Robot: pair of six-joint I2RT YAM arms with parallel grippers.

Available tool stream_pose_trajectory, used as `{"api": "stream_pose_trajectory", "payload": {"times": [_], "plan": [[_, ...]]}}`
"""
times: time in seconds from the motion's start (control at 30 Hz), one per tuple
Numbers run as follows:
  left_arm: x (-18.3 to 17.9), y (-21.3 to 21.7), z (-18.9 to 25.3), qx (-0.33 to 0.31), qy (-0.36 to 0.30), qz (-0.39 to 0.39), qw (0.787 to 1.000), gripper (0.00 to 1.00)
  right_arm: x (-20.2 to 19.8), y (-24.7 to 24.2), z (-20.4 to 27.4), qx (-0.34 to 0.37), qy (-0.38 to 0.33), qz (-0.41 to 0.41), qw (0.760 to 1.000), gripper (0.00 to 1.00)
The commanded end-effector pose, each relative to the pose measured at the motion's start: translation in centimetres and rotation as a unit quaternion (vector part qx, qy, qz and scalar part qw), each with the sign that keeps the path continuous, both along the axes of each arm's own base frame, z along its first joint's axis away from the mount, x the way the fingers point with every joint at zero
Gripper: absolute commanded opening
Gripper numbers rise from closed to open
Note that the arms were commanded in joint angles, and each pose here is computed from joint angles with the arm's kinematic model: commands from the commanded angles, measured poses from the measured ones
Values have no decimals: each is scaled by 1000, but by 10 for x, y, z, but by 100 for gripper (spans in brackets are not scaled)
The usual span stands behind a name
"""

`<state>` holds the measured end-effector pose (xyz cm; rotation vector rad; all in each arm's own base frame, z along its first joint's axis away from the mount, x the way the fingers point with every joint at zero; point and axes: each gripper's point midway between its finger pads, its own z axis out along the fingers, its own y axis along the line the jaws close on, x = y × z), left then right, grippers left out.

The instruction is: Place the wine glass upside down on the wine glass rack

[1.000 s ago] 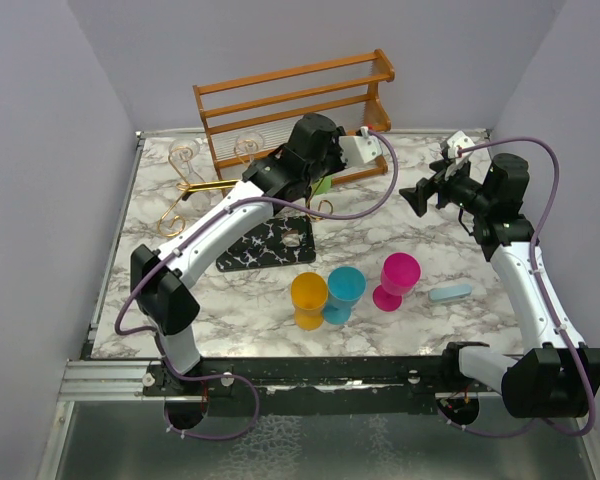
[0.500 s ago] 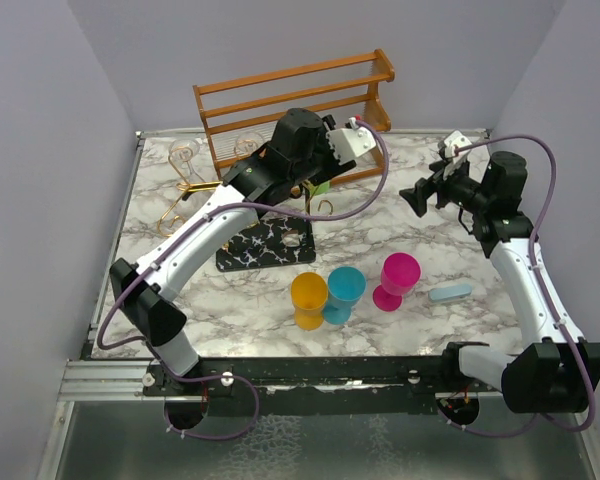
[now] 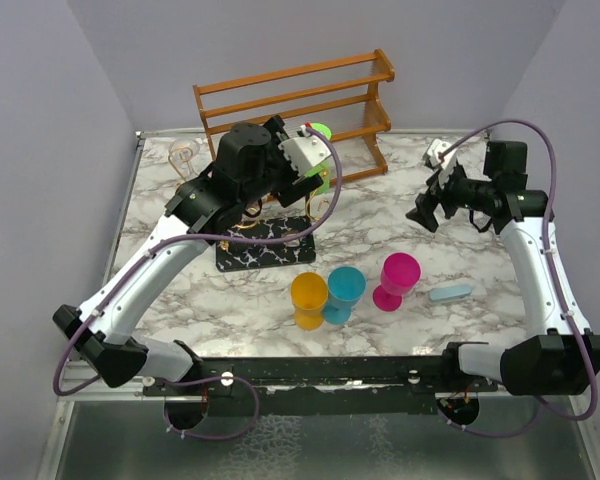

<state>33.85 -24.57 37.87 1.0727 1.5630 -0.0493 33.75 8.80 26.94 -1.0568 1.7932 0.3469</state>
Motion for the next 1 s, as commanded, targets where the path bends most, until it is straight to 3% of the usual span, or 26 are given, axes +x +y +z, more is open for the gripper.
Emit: {"api": "stream_pose_trajectory", "payload": {"times": [0.0, 0.2, 0.5, 0.7, 0.97], "plan": [[-12, 34, 2, 13, -5, 40, 999, 92, -55, 11, -24, -11, 79, 84, 993, 93], [-22, 54, 4, 19, -16, 53, 998, 94, -78, 9, -56, -38, 155, 112, 981, 83], [-24, 69, -2, 13, -15, 64, 998, 94, -92, 19, -92, -93, 199, 116, 969, 76], [-24, 74, 0, 10, -17, 67, 998, 94, -90, 14, -111, -141, 206, 95, 964, 65], [-22, 73, -4, 15, -17, 68, 997, 94, -92, 20, -113, -138, 207, 102, 963, 45]]}}
